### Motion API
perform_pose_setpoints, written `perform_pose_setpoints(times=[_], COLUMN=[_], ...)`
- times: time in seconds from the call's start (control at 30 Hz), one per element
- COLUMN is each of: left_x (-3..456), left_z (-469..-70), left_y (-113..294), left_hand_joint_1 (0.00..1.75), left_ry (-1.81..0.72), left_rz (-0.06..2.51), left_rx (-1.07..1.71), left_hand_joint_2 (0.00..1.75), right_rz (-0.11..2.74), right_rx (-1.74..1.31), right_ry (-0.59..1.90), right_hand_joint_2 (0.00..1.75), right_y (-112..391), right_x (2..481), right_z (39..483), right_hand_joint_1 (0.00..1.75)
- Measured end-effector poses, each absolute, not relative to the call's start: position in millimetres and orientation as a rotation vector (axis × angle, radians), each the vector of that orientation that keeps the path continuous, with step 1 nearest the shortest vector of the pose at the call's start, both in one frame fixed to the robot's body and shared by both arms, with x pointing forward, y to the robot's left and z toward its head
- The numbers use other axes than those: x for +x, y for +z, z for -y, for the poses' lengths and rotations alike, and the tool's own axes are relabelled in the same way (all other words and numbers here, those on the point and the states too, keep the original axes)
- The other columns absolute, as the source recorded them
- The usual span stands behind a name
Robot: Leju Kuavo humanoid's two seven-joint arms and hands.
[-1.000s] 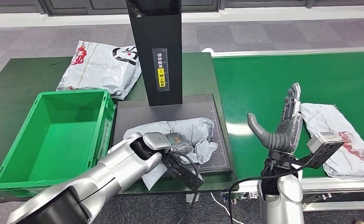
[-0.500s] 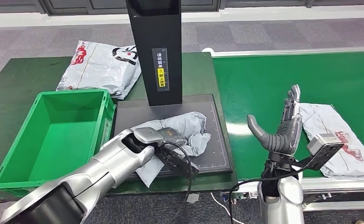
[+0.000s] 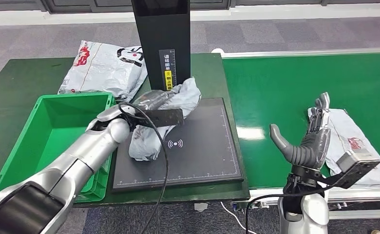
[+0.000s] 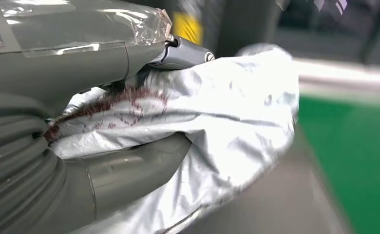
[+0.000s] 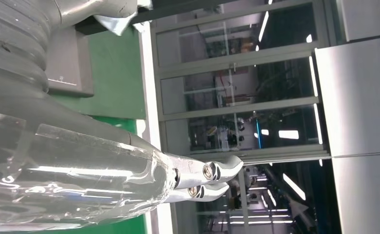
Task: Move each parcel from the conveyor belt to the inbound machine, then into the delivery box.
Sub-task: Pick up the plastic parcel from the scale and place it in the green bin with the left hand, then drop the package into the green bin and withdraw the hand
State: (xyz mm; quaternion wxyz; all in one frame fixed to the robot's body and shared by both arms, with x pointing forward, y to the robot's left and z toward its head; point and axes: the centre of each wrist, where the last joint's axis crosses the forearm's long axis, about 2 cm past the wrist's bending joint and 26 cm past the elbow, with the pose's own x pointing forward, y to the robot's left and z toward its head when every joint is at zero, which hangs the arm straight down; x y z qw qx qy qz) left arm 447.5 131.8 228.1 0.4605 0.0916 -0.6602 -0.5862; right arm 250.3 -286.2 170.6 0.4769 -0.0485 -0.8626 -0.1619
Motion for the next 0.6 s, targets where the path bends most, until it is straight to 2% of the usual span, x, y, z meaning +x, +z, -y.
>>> perform_pose_setpoints(times=[0.23, 0.6], left_x=[448, 418], left_z=[-183, -219], left_y=[253, 288], left_hand_joint_1=[1.75, 1.75], left_ry=[-0.961, -0.655], left_rz=[1.820, 2.031], left_rx=[0.212, 0.442], left_hand_joint_2=[1.75, 1.75], right_rz=[2.088, 2.062], right_rx=[-0.157, -0.183], right_ry=[-0.421, -0.464], right_hand_joint_2=[1.75, 1.75], right_y=[167, 168], right_x=[231, 218], right_z=[288, 286], right_hand_joint_1=[0.00, 0.00])
